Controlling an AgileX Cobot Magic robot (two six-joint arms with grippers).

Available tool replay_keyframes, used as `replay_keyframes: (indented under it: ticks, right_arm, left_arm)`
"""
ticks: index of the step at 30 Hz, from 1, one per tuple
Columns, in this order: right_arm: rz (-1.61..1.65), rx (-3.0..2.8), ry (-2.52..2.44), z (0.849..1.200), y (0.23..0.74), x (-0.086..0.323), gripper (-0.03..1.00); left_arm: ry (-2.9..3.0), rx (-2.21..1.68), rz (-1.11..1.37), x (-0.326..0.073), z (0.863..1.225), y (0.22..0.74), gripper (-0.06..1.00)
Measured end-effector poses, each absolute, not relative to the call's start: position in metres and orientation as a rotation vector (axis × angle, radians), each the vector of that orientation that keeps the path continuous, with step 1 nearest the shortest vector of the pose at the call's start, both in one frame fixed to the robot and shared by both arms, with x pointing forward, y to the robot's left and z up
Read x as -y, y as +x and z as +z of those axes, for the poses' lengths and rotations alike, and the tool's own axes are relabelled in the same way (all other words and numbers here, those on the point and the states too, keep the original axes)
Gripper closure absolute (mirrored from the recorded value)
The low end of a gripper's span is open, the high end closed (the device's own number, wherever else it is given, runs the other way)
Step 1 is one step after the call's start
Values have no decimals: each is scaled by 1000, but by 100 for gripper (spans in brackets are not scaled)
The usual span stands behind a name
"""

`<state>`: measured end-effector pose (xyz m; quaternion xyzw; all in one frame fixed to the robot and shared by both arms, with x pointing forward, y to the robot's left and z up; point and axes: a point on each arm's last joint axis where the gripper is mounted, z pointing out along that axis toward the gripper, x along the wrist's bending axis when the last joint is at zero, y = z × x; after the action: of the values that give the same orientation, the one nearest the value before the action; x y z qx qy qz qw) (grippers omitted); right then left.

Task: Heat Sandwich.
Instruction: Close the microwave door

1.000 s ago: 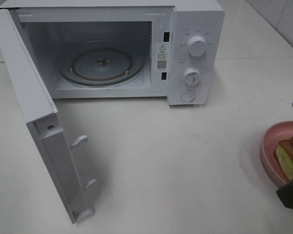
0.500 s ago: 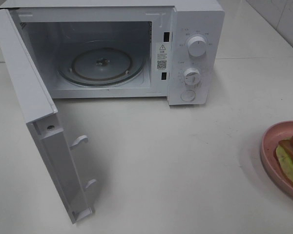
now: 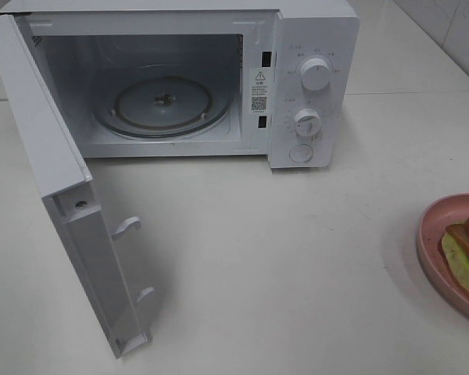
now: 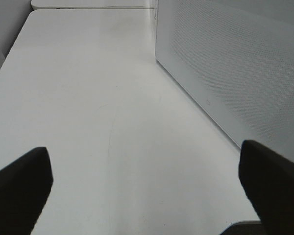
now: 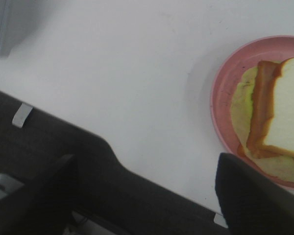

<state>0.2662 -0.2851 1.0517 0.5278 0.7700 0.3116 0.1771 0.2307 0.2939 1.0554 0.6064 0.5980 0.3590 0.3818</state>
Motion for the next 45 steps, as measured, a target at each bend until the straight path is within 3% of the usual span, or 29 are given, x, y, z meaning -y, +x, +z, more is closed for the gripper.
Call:
replay_keyframes:
  ticks: [18, 45]
  right_arm:
    - [1018, -1620, 1590, 1049, 233, 299, 22]
    - [1015, -1604, 1595, 1049, 232, 299, 22]
  left_arm:
    - [1547, -1526, 916, -294, 1055, 231, -3]
    - [1547, -1526, 916, -294, 1055, 231, -3]
